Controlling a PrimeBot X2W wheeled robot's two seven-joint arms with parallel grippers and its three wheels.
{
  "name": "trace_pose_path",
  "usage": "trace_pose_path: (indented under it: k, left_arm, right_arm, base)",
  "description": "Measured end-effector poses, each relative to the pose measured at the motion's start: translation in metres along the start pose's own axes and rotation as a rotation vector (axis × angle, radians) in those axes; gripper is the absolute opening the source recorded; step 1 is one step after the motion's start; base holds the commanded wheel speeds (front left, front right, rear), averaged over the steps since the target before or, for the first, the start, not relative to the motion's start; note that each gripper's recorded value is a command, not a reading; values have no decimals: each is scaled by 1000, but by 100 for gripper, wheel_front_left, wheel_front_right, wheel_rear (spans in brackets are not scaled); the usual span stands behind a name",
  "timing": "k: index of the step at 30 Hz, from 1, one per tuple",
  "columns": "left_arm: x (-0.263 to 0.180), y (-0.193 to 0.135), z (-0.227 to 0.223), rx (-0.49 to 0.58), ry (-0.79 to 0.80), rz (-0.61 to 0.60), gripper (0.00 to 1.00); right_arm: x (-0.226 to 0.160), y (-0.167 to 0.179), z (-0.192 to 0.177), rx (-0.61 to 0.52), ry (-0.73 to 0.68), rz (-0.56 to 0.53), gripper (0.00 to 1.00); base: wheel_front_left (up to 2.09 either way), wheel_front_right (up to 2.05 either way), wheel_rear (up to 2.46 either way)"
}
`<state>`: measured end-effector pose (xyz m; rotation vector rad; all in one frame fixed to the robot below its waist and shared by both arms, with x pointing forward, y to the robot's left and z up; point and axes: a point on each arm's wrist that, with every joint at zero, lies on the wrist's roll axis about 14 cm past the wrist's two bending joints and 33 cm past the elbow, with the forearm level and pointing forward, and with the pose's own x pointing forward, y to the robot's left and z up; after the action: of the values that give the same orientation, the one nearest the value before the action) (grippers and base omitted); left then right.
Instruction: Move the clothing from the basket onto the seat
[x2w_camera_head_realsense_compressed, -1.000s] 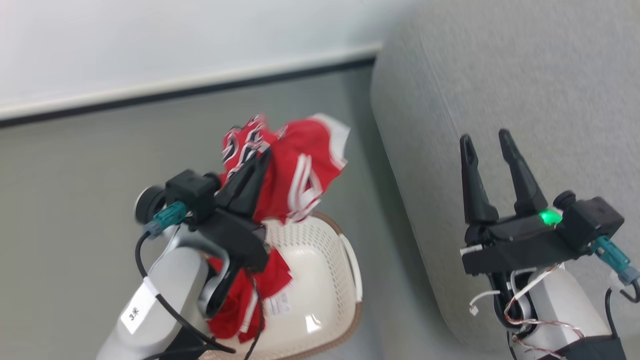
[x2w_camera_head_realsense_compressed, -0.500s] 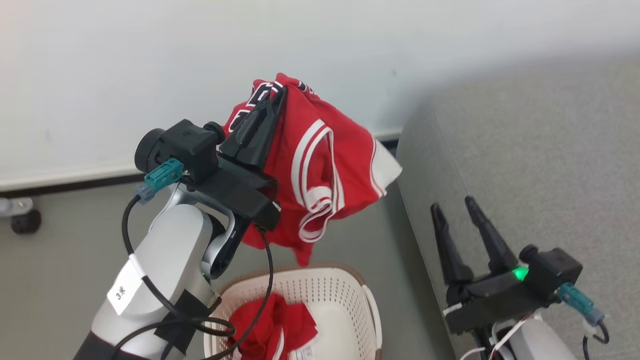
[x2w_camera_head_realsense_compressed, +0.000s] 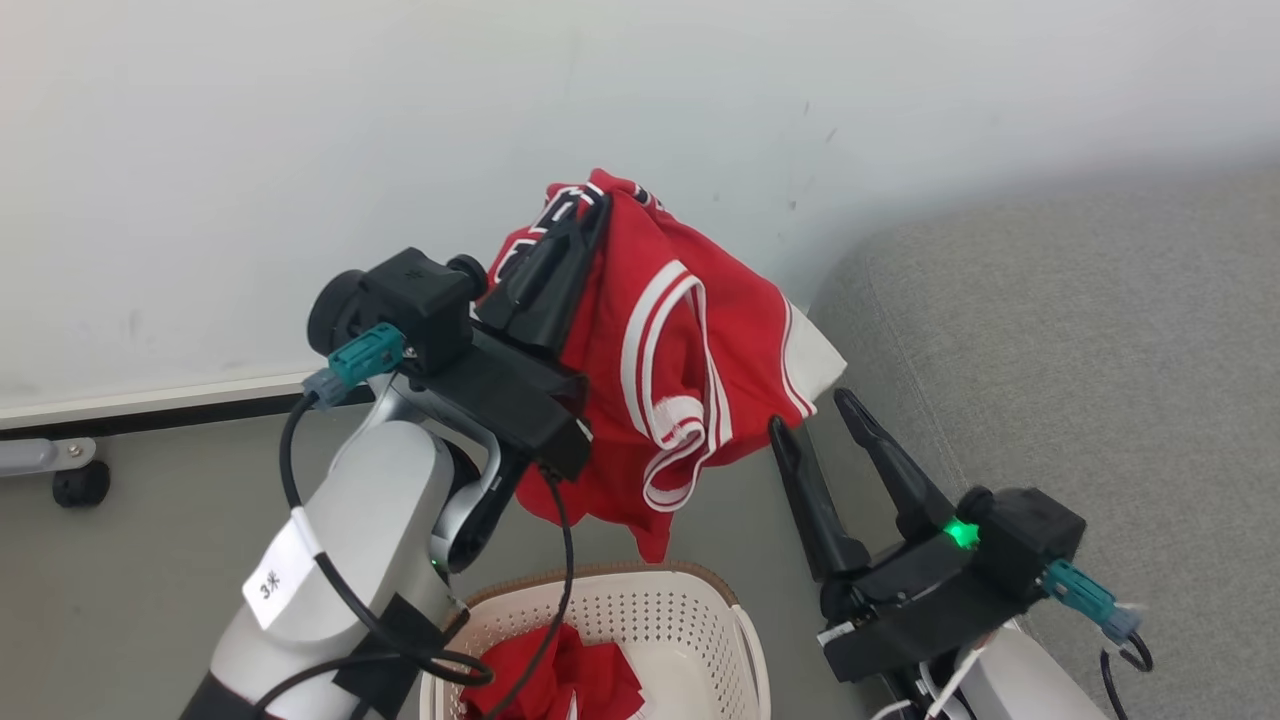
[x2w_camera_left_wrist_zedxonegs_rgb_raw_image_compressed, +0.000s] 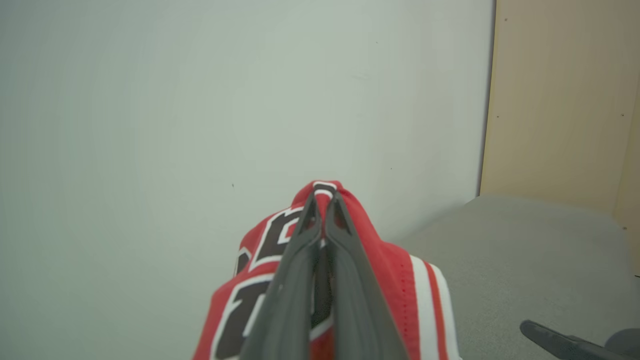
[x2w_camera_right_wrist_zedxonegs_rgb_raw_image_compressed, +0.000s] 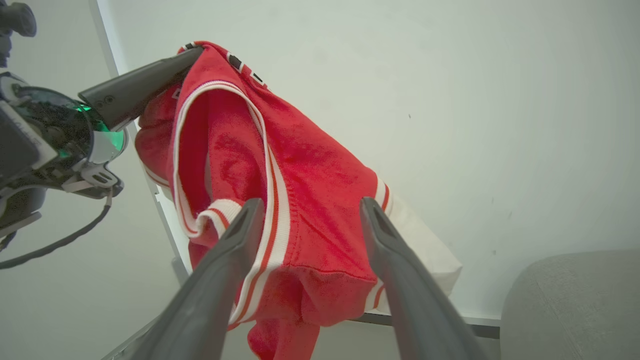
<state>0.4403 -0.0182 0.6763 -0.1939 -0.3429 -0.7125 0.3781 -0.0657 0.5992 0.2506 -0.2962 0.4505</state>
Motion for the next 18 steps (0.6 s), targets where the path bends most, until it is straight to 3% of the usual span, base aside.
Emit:
trace_pose_path:
  k: [7, 18]
  left_arm:
    - [-1, -14, -4, -32, 14, -26, 0]
    - [-5, -22, 2, -23, 12, -46, 0]
  right_arm:
    - [18, 15, -8, -55, 46, 94, 100]
    - [35, 18, -55, -146, 247, 166, 100]
  base:
    - [0, 0, 0]
    - [0, 0, 0]
